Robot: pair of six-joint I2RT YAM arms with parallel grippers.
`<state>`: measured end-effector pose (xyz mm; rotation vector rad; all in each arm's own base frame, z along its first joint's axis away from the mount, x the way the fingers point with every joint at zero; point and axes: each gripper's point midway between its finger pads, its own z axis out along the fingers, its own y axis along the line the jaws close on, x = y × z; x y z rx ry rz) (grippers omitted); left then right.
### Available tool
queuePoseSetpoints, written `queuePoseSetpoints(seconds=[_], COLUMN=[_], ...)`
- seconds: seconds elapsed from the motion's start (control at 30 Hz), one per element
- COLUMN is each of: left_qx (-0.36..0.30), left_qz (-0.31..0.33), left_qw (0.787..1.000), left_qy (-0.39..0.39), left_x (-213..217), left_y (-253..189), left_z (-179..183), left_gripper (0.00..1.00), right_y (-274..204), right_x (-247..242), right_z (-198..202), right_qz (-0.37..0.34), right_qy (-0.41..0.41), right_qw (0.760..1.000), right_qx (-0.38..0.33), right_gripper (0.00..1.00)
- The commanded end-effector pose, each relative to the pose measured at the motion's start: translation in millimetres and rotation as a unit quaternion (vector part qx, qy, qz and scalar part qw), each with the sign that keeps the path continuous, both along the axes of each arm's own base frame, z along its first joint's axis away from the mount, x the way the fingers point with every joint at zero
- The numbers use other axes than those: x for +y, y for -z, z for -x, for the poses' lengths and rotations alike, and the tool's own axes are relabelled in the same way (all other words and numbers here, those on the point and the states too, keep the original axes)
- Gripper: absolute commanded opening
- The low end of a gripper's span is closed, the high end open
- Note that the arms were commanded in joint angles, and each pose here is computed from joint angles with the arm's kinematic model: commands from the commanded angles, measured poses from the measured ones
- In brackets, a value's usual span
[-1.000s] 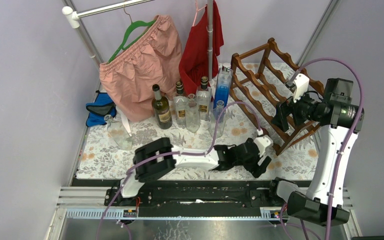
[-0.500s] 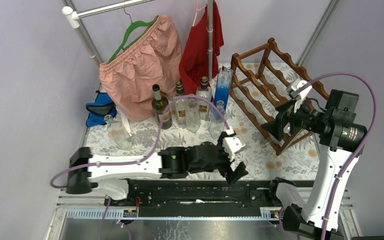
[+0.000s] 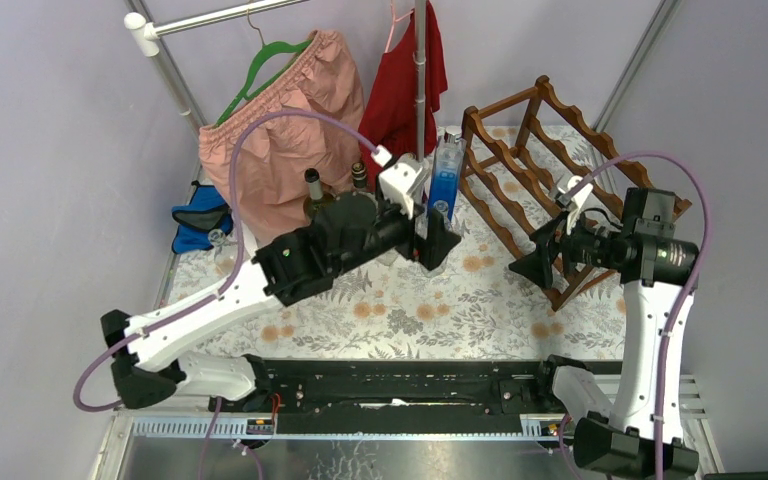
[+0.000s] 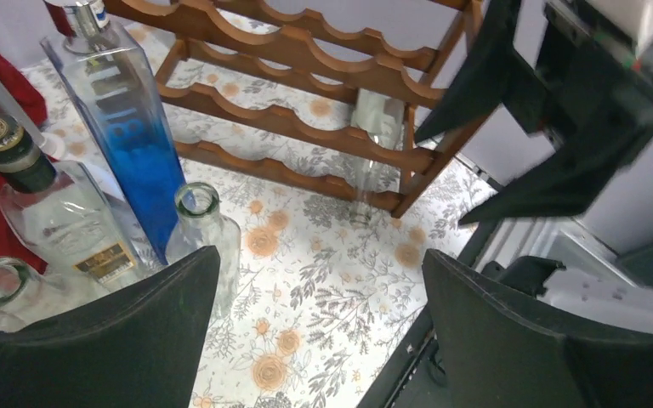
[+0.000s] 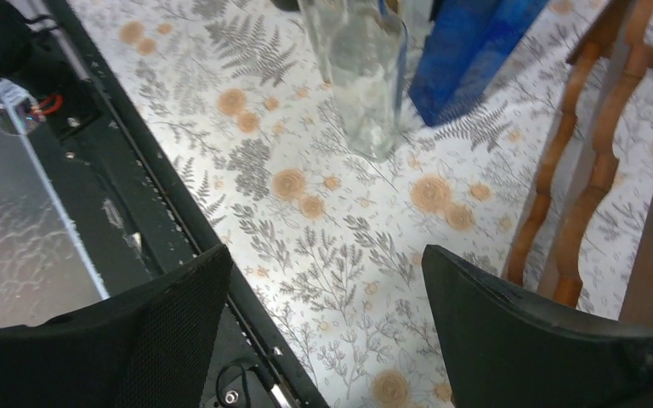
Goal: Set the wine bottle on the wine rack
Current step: Pick up the wine bottle from the center of the board.
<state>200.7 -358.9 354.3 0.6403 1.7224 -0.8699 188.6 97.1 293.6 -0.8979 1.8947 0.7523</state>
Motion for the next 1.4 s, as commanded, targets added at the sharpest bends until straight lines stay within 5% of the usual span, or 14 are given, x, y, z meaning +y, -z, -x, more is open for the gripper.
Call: queuePoseSetpoints(seconds=[0.0, 0.23, 0.43, 0.6, 0.7, 0.8, 0.9, 1.07, 1.37], left_qx=[0.033, 0.042, 0.043, 0.075, 0.105, 0.135, 0.193, 0.232, 0.225], left_qz=[-0.032, -0.203, -0.214, -0.126, 0.024, 0.172, 0.253, 0.261, 0.274], left_qw=[0.998, 0.963, 0.962, 0.985, 0.994, 0.976, 0.948, 0.935, 0.934], left_qy=[-0.035, -0.174, -0.167, -0.096, -0.034, -0.011, -0.007, -0.067, -0.049], left_x=[-6.4, -0.7, -5.9, -15.8, -23.8, -17.7, -11.2, -11.6, -5.0], left_y=[-5.4, 41.0, 41.6, 22.7, -23.9, -92.6, -135.1, -151.1, -169.9], left_z=[-26.1, -86.6, -102.3, -91.6, -68.7, -44.0, -27.3, -0.3, 36.3], left_gripper=[0.93, 0.88, 0.87, 0.86, 0.90, 0.93, 0.99, 0.99, 0.99], right_y=[-0.8, 12.0, 9.7, 18.6, 17.4, 10.3, 2.3, -6.5, 0.8], right_x=[-7.6, -3.8, -0.5, 3.6, 6.0, 6.7, 8.0, 10.8, 3.0], right_z=[-11.5, -14.6, -16.9, -17.8, -15.0, -14.1, -12.8, -14.4, -29.1], right_qz=[0.017, -0.002, -0.017, -0.035, -0.039, -0.040, -0.044, -0.062, -0.058], right_qy=[0.047, 0.041, 0.040, 0.028, 0.020, 0.020, 0.019, 0.022, 0.051], right_qw=[0.998, 0.999, 0.998, 0.998, 0.998, 0.998, 0.998, 0.997, 0.996], right_qx=[-0.046, -0.031, -0.047, -0.033, -0.034, -0.042, -0.051, -0.051, -0.038], right_gripper=[0.90, 0.91, 0.92, 0.93, 0.94, 0.95, 0.96, 0.97, 0.97])
